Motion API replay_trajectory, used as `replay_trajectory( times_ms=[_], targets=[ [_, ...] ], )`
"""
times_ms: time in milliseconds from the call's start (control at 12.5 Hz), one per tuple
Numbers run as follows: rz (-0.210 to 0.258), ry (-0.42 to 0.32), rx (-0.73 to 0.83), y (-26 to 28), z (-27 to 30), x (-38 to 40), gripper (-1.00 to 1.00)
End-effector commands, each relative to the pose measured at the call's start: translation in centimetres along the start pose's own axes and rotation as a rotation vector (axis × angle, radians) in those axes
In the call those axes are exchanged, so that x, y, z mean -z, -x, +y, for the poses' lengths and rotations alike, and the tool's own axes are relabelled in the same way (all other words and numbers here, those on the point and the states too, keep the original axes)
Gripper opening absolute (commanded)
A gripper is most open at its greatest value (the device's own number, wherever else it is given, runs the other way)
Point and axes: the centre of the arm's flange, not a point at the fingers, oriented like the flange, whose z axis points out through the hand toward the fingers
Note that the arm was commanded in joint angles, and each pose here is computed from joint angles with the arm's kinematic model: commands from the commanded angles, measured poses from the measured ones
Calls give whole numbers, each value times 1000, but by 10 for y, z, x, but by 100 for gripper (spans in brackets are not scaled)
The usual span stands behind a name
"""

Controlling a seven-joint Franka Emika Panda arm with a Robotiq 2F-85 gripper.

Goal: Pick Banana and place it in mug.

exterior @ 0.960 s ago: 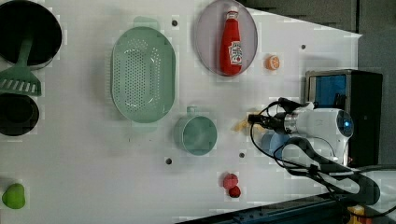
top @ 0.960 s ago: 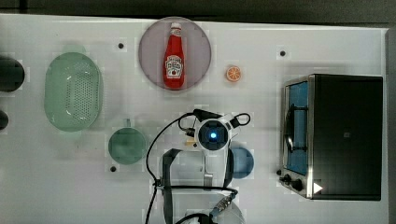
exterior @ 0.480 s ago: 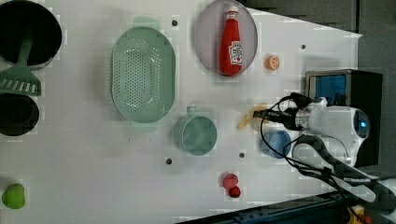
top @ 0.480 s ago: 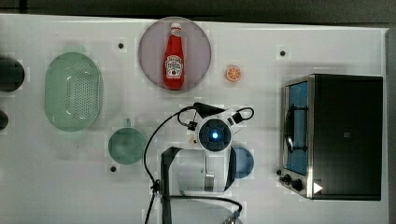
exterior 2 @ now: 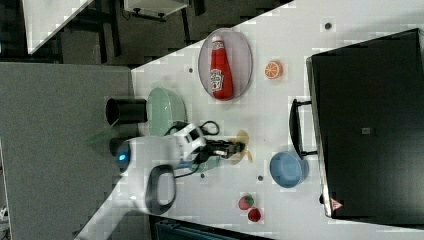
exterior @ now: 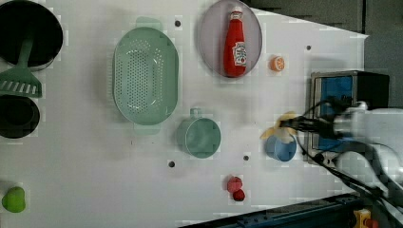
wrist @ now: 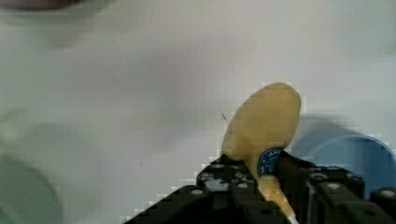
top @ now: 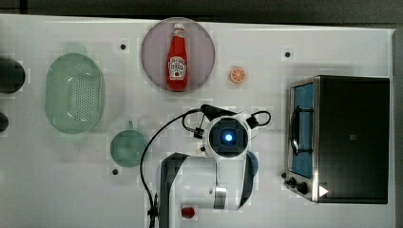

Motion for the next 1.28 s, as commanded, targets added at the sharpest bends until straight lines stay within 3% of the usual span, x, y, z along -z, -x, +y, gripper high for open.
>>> replay_trajectory(
  times_ms=[80, 400, 800, 1280],
  targets=[
    [39, -25, 26, 2, -2, 99, -45],
    [22, -14, 31, 24, -15, 176, -45],
    [64, 24, -38, 61, -109, 194, -45],
    [-10, 2, -221, 119, -219, 159, -45]
  ],
)
